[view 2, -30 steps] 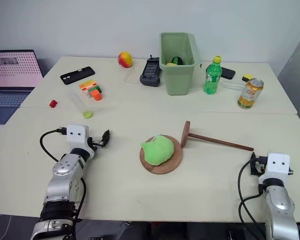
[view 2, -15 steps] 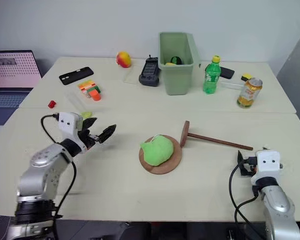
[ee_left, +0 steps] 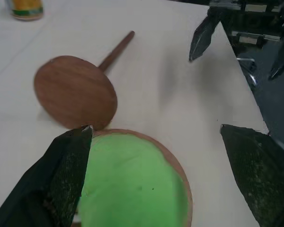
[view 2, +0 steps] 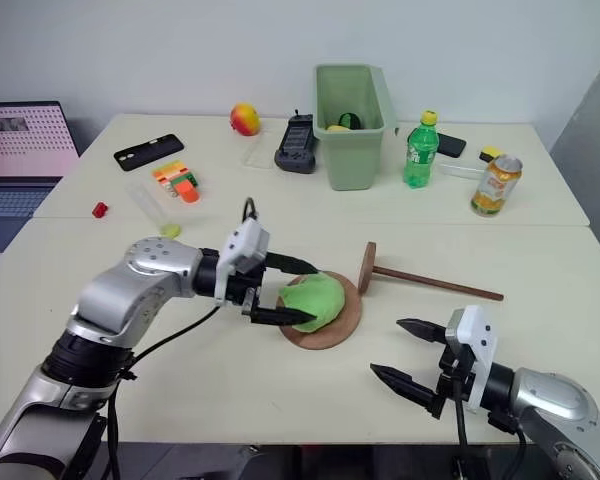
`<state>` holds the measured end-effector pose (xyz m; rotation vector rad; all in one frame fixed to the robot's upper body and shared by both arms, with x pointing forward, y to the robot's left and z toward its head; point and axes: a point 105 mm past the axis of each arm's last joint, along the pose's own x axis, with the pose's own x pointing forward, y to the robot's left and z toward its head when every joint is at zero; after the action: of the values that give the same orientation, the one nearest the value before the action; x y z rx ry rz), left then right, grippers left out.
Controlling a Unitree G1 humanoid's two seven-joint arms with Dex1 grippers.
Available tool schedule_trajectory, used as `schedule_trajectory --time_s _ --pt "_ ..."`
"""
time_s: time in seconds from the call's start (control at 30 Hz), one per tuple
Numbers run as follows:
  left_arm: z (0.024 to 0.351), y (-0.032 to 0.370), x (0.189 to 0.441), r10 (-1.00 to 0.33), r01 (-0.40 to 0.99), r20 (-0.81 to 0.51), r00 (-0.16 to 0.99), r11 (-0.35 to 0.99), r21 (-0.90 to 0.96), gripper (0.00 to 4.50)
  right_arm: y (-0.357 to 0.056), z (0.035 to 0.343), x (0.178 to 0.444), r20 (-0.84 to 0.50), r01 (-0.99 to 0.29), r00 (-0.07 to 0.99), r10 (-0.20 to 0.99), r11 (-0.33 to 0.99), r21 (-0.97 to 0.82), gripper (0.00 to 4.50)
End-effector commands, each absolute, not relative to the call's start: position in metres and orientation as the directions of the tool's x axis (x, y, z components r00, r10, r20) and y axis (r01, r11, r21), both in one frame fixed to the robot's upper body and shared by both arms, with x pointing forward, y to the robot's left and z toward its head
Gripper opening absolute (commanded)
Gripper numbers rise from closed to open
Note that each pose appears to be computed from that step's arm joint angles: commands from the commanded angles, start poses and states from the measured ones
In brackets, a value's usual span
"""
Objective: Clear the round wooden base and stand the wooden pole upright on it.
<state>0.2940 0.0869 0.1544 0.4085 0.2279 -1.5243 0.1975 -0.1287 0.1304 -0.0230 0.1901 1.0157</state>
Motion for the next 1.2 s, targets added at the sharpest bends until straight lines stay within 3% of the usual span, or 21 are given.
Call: schedule_trajectory --time_s 0.03,0.13,0.17,0.2,0.33,0.63,0.77,0.83,0.9,0.93,1.0,1.2 --pt "0.136 0.084 0.306 -0.885 0.974 -0.461 0.061 -0.048 0.221 4.5 -0.129 0.128 0.192 -0.148 -0.834 0.538 0.83 0.549 0.046 4.43" --pt "0.125 0.083 0.314 -0.87 0.955 -0.487 0.083 -0.071 0.289 4.5 -0.134 0.121 0.188 -0.153 -0.819 0.56 0.815 0.572 0.05 4.43" --pt "0.125 0.083 0.316 -0.874 0.95 -0.478 0.09 -0.069 0.304 4.12 -0.134 0.12 0.188 -0.151 -0.816 0.564 0.811 0.576 0.049 4.5" --pt "0.125 0.083 0.317 -0.876 0.949 -0.474 0.087 -0.072 0.308 4.1 -0.135 0.119 0.187 -0.149 -0.812 0.57 0.808 0.582 0.046 4.5" --pt "0.119 0.084 0.32 -0.871 0.941 -0.484 0.089 -0.086 0.328 3.16 -0.135 0.118 0.19 -0.139 -0.807 0.58 0.802 0.59 0.033 4.5" --pt "0.125 0.082 0.319 -0.89 0.94 -0.443 0.107 -0.055 0.337 1.53 -0.132 0.123 0.196 -0.131 -0.819 0.568 0.812 0.574 0.007 4.5" --pt "0.145 0.091 0.317 -0.899 0.963 -0.421 0.118 0.0 0.27 1.53 -0.133 0.129 0.201 -0.124 -0.823 0.565 0.816 0.569 -0.01 4.5" --pt "0.163 0.101 0.33 -0.9 0.955 -0.383 0.208 0.102 0.279 1.53 -0.133 0.134 0.205 -0.115 -0.822 0.568 0.815 0.57 -0.025 4.5" --pt "0.183 0.112 0.358 -0.873 0.899 -0.295 0.388 0.287 0.332 1.53 -0.133 0.139 0.208 -0.104 -0.82 0.572 0.813 0.572 -0.036 4.5" --pt "0.196 0.123 0.381 -0.819 0.817 -0.207 0.536 0.442 0.37 1.53 -0.133 0.143 0.21 -0.095 -0.818 0.575 0.812 0.574 -0.042 4.5" --pt "0.208 0.143 0.412 -0.681 0.654 -0.087 0.727 0.649 0.388 1.53 -0.131 0.148 0.213 -0.084 -0.816 0.579 0.811 0.577 -0.046 4.5" --pt "0.184 0.165 0.452 -0.388 0.363 -0.011 0.921 0.85 0.382 1.53 -0.13 0.155 0.219 -0.081 -0.815 0.58 0.811 0.577 -0.052 4.5"
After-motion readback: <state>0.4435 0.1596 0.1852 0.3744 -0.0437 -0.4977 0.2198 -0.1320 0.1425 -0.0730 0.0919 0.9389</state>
